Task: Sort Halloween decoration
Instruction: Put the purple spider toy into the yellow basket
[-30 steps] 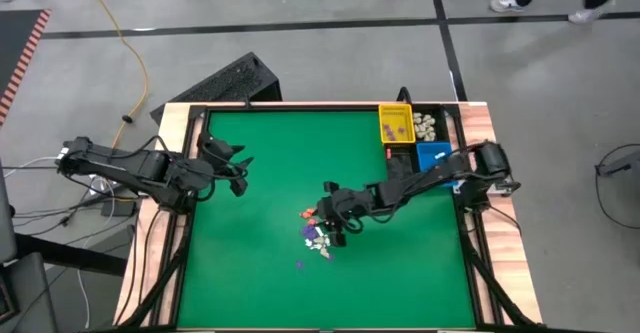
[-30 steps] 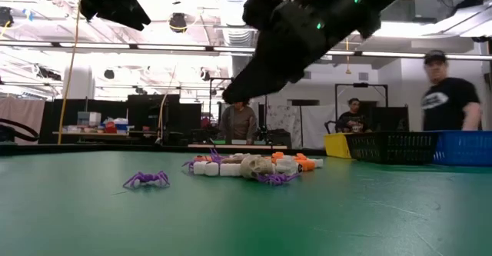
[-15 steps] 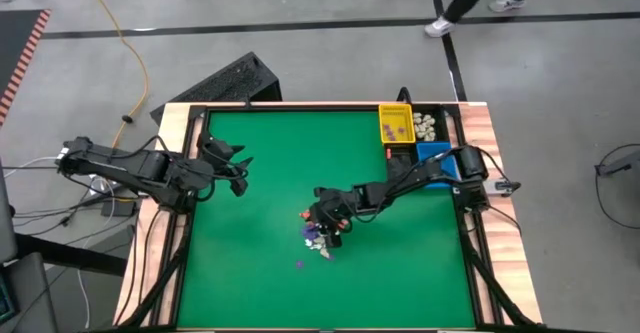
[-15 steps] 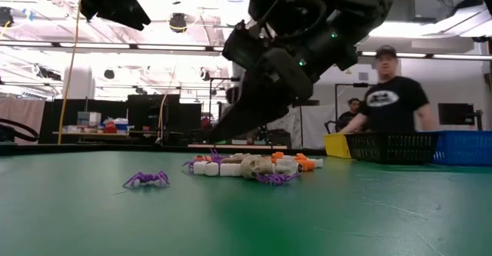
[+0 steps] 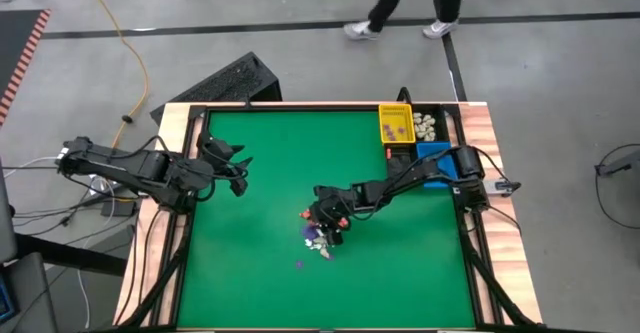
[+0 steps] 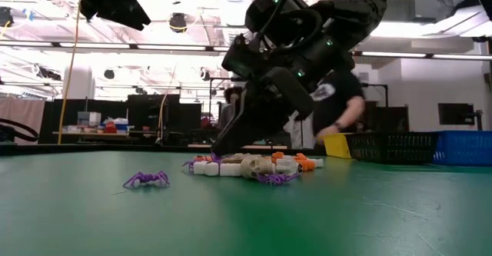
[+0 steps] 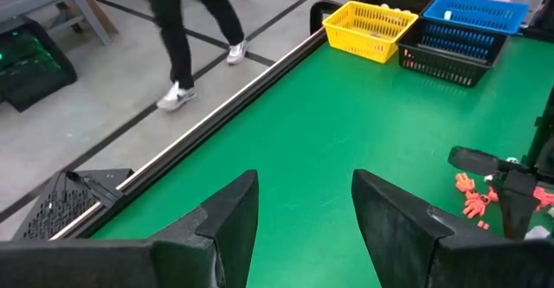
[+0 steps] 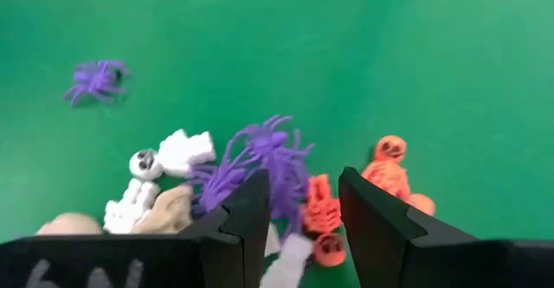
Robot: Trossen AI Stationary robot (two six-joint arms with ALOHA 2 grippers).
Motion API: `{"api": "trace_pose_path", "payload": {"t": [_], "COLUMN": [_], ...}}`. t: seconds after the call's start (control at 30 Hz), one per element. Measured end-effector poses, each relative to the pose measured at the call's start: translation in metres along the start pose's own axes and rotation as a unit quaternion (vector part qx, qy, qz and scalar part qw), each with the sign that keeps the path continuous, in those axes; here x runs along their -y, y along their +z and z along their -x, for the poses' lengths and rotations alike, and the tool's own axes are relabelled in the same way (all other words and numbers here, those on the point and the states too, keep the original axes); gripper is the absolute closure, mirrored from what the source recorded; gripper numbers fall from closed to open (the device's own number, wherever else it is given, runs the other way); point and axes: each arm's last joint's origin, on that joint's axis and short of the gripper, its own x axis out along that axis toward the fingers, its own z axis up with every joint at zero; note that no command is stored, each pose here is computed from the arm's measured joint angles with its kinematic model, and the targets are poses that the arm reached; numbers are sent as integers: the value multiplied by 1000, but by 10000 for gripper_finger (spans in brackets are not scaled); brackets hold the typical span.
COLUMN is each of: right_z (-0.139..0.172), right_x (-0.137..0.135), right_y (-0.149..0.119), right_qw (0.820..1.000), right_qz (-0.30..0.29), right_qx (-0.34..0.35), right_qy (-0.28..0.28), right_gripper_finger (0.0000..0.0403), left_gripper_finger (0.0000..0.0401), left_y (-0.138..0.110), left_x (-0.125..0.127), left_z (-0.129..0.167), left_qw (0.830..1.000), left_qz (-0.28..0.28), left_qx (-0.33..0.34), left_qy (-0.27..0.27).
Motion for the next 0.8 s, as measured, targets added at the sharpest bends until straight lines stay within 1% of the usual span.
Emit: {"api": "trace_pose_path", "payload": {"t": [0.2,0.53,0.8], "right_z": [0,0,0], "right_x": [-1,-1,-1], "right_y": [0,0,-1], "right_qw": [1000,1000,1000], "right_qz": [1,5,4], "right_qx": [2,-1,-4], "right_qy": [7,7,8], "right_gripper_finger": [247,283,285], "left_gripper_finger": [223,223,223], "left_y": [0,0,0], "left_x": [0,0,0], "left_z": [0,0,0], "left_qw": [1000,1000,1000], "left_qz": [0,1,1], "left_qx": [0,1,1], "left_qy": [0,3,3]}}
